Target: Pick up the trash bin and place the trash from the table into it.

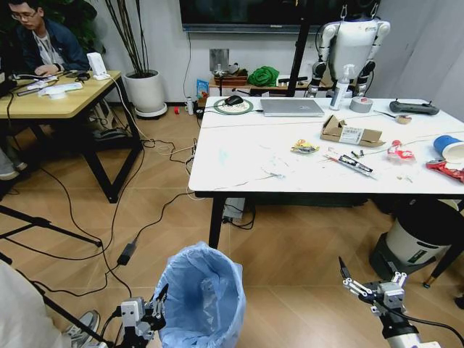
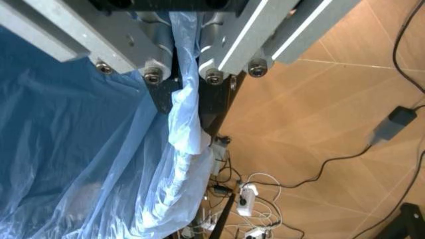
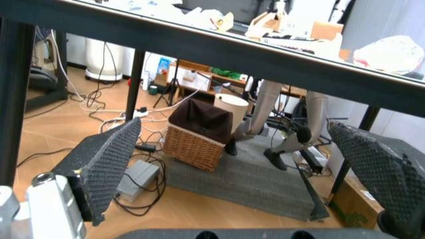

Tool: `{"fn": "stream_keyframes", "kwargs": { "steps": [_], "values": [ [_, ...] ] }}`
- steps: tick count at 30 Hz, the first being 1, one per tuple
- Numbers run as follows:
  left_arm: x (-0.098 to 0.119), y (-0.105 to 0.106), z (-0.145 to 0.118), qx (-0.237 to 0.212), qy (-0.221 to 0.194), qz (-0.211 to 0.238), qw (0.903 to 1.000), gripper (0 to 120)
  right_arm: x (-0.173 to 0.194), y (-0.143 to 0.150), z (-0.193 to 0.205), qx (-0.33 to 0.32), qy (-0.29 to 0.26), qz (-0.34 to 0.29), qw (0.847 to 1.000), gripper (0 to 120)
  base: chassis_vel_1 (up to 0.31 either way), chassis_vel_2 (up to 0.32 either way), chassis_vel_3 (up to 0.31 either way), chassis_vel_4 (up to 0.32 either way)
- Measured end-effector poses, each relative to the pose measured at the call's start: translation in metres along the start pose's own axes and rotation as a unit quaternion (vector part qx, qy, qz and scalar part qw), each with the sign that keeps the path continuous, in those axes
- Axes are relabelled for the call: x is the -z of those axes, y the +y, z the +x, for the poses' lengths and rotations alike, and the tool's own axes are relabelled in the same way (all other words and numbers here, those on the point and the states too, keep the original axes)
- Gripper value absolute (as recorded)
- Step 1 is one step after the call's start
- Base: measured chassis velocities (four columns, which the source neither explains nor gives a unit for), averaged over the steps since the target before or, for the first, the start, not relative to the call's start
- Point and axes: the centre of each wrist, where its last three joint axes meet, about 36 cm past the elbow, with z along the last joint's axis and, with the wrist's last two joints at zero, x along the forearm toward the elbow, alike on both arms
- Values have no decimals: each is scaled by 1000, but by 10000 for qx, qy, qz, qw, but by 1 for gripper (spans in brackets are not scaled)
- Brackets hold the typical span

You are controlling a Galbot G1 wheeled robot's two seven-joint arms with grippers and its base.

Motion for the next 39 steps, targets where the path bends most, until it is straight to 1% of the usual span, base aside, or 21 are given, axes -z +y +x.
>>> {"fn": "stream_keyframes", "kwargs": {
  "steps": [16,39],
  "values": [
    [-3,-1,1,10,36,4,10000,0,7,0,-2,1,-113,-34,9999,100,0,0,0,0],
    [-3,-2,1,-13,13,-56,10000,0,10,0,-2,12,-132,-30,9999,100,0,0,0,0]
  ]
}}
